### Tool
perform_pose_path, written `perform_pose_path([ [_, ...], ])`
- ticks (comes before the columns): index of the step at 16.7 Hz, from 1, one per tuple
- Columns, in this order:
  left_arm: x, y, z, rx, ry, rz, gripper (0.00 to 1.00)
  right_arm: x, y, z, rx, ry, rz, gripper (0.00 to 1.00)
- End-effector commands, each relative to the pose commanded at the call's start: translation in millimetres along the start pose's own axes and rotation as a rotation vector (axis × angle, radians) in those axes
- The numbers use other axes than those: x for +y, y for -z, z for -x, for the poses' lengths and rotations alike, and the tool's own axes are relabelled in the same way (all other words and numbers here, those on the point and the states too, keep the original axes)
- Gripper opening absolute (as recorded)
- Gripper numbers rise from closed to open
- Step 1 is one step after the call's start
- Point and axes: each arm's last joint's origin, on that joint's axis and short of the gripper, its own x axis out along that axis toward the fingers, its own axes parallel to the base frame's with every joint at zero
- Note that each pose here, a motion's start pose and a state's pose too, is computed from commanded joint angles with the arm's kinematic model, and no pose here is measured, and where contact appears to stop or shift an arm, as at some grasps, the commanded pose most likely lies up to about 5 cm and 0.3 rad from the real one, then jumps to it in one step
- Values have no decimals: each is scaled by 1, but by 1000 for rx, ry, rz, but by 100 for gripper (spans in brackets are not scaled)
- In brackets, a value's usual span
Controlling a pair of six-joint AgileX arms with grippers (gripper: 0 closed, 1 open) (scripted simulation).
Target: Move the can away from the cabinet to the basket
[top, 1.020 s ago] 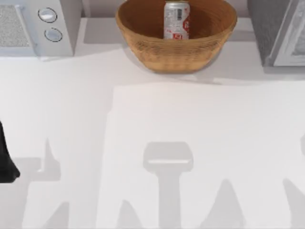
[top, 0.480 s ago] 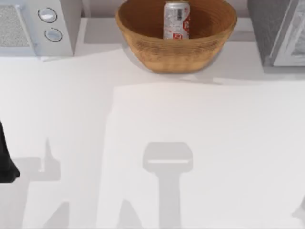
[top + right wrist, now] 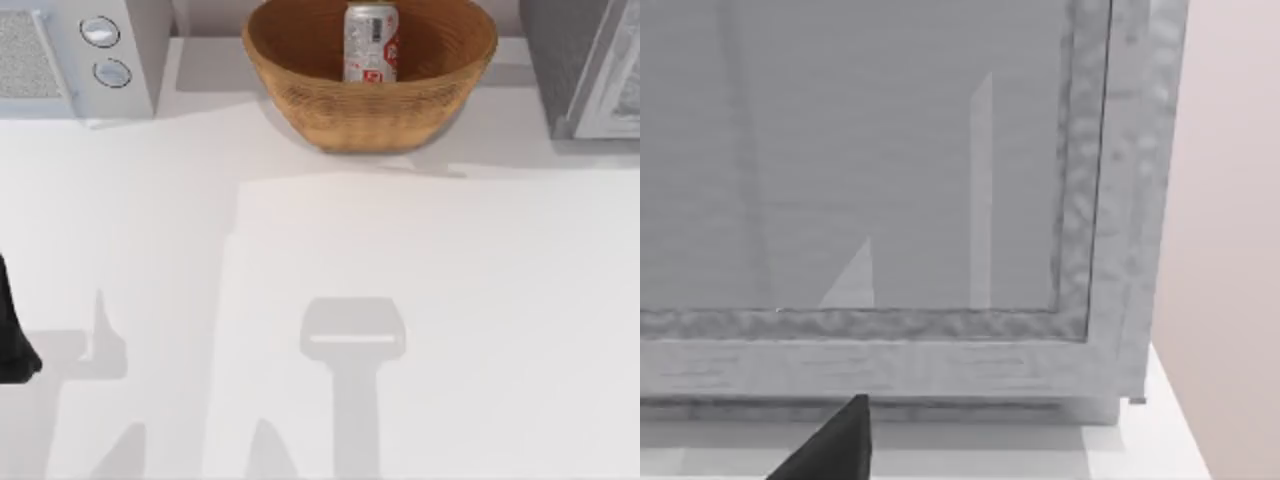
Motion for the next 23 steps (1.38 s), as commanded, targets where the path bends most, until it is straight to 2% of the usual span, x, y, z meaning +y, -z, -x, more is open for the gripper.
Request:
perform_pose_path([
  [5, 0, 0, 0, 0, 0, 0, 100, -10, -10, -6, 0, -2, 0, 100],
  [9, 0, 0, 0, 0, 0, 0, 100, -44, -51, -21, 1, -2, -2, 100],
  [13, 0, 0, 0, 0, 0, 0, 100, -72, -125, -34, 12, -2, -20, 100],
  [16, 0, 0, 0, 0, 0, 0, 100, -74, -192, -35, 24, -2, -42, 100],
  [20, 0, 0, 0, 0, 0, 0, 100, -48, -279, -23, 26, -2, -45, 100],
  [23, 0, 0, 0, 0, 0, 0, 100, -18, -325, -10, 14, -2, -23, 100],
])
